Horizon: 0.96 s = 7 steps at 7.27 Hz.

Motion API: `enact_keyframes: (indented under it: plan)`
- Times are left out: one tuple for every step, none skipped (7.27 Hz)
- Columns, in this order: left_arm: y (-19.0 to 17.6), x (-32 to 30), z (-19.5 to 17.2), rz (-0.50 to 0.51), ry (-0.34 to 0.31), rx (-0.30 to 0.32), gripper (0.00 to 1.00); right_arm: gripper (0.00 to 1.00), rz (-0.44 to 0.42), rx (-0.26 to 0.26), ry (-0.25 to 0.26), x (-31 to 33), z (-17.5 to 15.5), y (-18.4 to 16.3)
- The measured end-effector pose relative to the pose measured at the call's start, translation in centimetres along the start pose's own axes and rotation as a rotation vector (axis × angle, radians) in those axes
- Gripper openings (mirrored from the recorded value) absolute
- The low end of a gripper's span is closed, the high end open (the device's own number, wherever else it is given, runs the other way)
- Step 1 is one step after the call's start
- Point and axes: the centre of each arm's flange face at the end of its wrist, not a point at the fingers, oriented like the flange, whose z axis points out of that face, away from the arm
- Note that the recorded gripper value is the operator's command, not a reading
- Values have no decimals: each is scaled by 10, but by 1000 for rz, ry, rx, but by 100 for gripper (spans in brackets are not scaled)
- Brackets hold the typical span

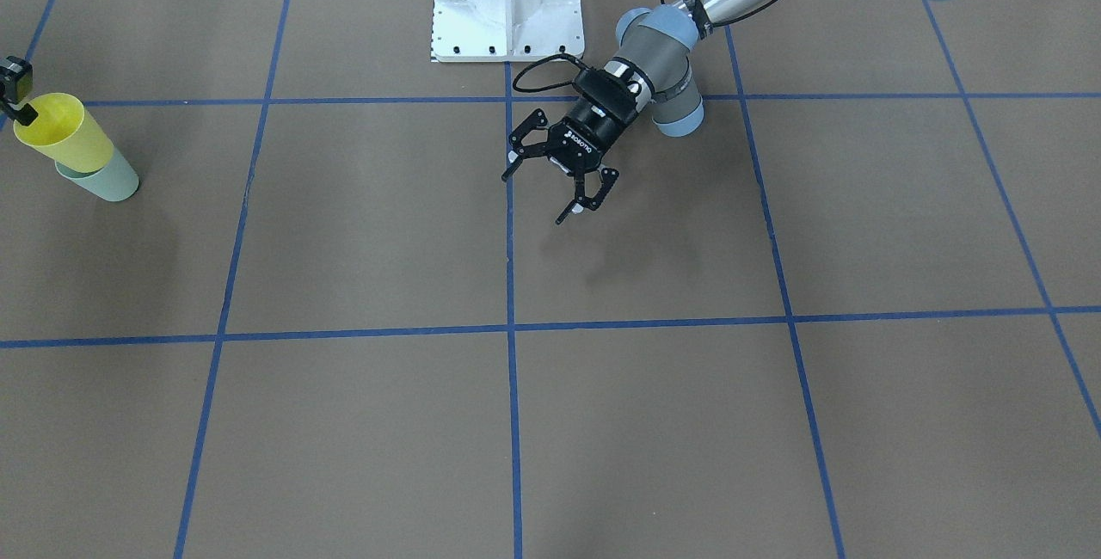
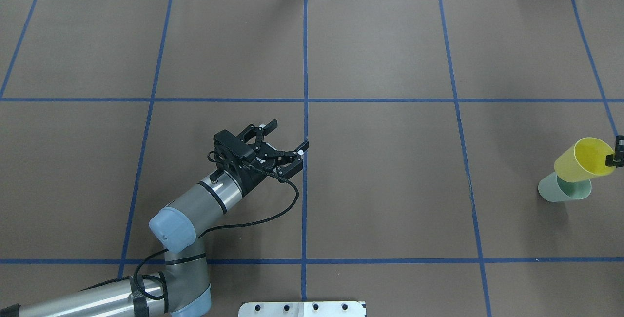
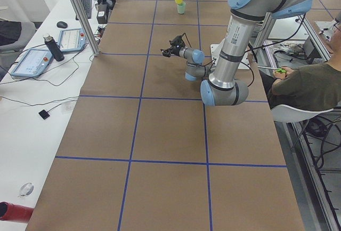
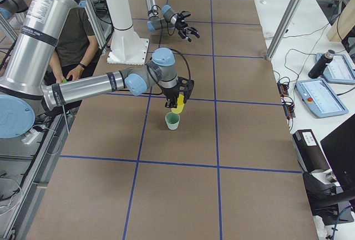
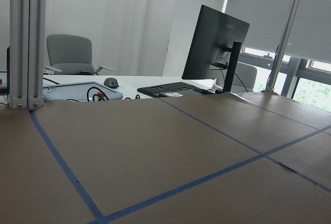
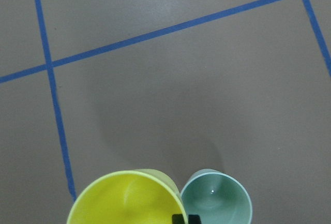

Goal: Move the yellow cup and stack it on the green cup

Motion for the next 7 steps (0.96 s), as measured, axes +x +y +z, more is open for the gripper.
enact_keyframes:
  plan:
    - [0, 0, 0, -4, 0, 0, 100, 0, 0, -7, 9, 4, 3, 2]
    - [0, 0, 0, -4, -1, -1, 100, 0, 2, -14, 16, 7, 7, 1]
    - [1, 0, 0, -5, -1, -1, 100, 0, 4, -18, 22, 9, 12, 0]
    - [0, 0, 0, -5, -1, -1, 100, 0, 6, -21, 25, 11, 16, -2]
    - [0, 0, 0, -6, 0, 0, 100, 0, 9, -26, 29, 12, 20, -4]
    - [0, 0, 0, -6, 0, 1, 100, 0, 12, -32, 32, 14, 23, -4]
    - [0, 0, 0, -6, 0, 1, 100, 0, 13, -37, 32, 15, 25, -4]
